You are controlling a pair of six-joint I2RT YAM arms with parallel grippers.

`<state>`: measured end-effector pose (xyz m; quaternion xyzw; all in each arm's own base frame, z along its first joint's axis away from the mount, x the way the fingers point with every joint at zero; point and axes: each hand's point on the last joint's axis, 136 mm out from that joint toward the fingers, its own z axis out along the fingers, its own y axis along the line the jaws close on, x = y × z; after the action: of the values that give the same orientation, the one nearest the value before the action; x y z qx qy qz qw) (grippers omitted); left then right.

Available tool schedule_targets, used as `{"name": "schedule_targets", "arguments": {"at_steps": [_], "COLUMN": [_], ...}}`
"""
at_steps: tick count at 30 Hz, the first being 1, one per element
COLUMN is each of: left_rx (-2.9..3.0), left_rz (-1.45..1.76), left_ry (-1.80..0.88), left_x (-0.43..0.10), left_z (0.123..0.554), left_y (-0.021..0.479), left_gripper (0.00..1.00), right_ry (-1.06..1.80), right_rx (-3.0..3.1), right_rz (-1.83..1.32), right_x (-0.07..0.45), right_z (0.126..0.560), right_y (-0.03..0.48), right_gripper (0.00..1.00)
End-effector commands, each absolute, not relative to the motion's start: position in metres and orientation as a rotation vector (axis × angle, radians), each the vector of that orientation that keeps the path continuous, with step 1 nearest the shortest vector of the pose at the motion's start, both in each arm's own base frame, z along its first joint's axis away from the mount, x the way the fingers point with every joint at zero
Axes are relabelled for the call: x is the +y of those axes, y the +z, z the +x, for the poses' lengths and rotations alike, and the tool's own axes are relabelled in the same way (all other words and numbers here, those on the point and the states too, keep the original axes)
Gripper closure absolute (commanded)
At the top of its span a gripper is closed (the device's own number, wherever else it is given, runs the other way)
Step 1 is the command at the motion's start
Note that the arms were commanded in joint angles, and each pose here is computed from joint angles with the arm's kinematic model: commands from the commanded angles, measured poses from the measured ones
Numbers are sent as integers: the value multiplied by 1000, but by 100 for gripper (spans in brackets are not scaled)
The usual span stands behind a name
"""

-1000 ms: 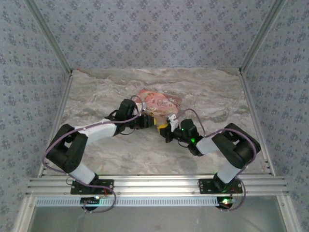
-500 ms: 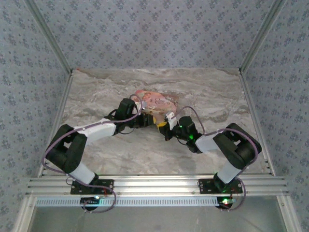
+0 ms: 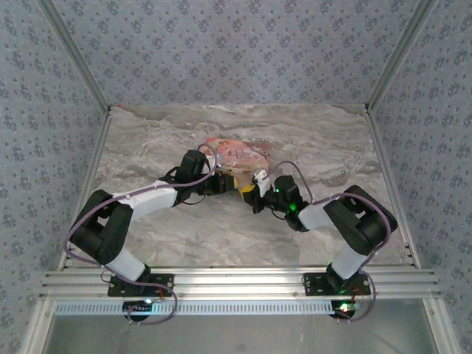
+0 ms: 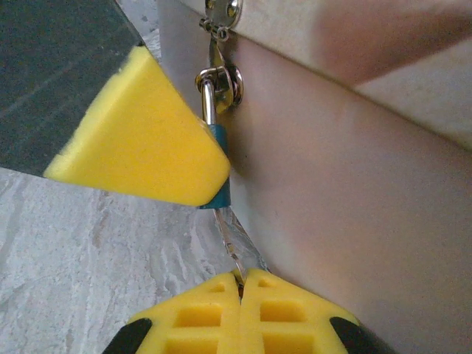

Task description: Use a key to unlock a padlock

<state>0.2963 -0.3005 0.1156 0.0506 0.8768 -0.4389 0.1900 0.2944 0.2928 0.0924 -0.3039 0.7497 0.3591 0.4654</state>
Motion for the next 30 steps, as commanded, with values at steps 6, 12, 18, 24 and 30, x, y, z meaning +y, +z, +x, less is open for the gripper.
{"name": "schedule_targets", "arguments": {"at_steps": [6,12,18,24,30], "left_rx": [2430,2433,2424,2431,2435], "left_rz": [286,278,278,281,281], "left_ry": [-1403,-1403,-1414,-1404,-1391], "left_x": [-322,-323,-325,-324,-323], "left_z": [274,274,274,274,274], "left_y": [140,138,141,138,134], "left_gripper": [78,78,78,78,78], "right_ry": [960,993,994,1030,1075], "right_rx": [1651,1642,1657,1630,1627], "right_rz": [-710,-716,-712,-695,-677], "right_x": [308,315,319,321,321], "right_z": [316,317,320,321,323], "right_y": [148,154,148,158,165], "right_gripper": [100,100,100,100,100]}}
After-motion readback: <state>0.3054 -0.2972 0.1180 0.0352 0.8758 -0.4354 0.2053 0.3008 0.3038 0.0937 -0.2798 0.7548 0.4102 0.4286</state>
